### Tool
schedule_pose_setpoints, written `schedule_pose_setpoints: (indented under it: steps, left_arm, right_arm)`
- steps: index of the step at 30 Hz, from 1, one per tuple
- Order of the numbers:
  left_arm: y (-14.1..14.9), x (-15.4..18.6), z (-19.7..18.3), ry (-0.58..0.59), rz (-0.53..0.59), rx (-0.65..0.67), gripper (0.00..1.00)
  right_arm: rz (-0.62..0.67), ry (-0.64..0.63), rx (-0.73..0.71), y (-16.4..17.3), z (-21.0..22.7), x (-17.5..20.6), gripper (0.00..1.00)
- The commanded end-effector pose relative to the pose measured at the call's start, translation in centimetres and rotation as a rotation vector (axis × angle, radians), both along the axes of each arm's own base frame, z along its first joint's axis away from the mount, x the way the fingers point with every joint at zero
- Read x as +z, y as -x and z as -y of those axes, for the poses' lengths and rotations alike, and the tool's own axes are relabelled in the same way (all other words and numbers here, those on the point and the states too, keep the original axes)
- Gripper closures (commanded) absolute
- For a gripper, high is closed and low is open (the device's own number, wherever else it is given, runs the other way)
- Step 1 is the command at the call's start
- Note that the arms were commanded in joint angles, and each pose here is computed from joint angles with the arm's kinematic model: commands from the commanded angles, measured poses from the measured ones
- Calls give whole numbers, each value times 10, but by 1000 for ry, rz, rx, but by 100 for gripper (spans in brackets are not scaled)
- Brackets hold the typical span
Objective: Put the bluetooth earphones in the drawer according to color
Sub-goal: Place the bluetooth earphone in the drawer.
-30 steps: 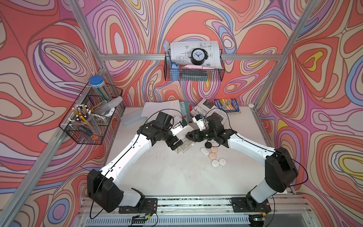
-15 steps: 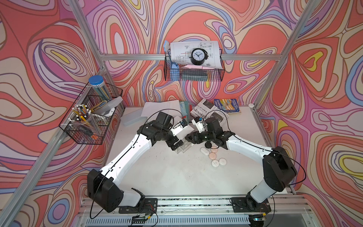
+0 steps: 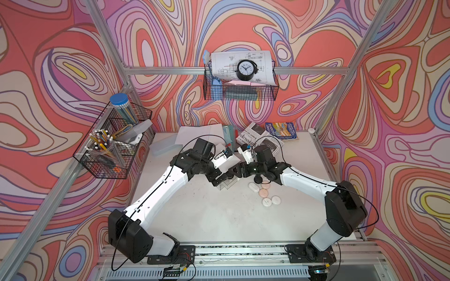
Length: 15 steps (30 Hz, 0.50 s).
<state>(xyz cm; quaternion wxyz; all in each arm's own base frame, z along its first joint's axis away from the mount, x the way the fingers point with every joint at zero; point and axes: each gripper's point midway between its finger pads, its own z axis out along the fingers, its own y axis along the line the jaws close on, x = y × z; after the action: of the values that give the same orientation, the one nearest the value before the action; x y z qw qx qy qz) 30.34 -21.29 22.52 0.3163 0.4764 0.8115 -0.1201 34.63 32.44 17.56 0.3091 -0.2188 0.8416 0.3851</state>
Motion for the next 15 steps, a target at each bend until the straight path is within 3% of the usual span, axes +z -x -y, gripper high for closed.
schedule_pose_setpoints:
  steps: [1,6,15]
  left_arm:
    - [-1,-1,0,8,-12,10,1]
    - [-1,0,0,11,-6,10,1]
    - [-1,11,4,51,23,4,1]
  right_arm:
    - [-6,7,3,0,-3,-8,31]
    - [23,10,-13,-3,0,0,20]
    - [99,60,-73,-11,13,26,14]
